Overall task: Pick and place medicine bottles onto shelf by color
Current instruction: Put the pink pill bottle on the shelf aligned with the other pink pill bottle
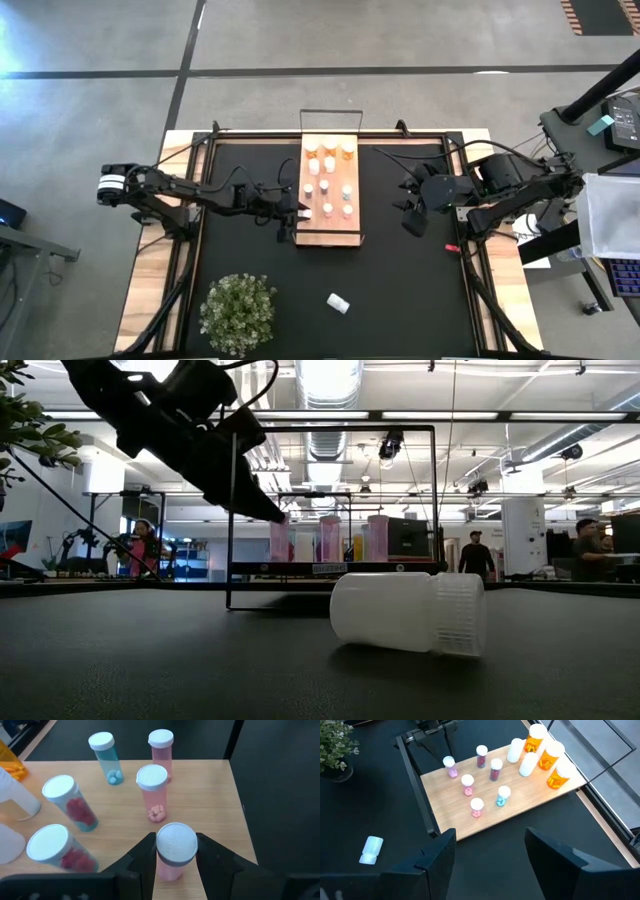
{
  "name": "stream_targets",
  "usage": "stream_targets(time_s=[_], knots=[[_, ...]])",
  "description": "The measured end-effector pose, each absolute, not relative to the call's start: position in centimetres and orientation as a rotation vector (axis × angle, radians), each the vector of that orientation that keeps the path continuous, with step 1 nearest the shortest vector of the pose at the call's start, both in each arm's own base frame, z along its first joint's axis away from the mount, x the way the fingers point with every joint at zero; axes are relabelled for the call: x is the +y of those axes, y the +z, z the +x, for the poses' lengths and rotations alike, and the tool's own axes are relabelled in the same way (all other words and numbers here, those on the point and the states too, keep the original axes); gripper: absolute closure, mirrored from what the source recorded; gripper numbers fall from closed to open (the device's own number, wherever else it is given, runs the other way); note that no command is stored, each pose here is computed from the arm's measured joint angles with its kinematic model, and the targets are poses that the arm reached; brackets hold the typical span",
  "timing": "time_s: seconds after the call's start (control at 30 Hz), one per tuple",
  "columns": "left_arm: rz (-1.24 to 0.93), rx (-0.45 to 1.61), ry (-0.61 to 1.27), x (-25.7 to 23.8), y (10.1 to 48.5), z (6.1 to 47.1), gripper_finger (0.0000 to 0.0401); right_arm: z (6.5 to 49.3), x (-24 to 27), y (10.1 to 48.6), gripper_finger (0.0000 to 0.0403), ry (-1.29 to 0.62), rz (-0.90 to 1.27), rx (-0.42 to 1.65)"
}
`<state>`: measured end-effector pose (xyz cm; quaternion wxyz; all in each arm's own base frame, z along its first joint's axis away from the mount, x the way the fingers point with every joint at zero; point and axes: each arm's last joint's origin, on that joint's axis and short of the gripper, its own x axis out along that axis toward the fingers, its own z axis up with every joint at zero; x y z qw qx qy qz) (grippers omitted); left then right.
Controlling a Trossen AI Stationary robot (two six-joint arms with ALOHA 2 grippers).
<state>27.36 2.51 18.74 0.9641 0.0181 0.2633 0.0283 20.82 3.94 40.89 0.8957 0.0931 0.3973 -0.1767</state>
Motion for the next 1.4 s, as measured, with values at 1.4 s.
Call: stream_targets(time_s=[1.4], knots=[[0.024,0.544,0.058,2.59,18.63,27.25,0.029,20.83,3.94,40.88,0.0172,-0.367,0.193,0.824]])
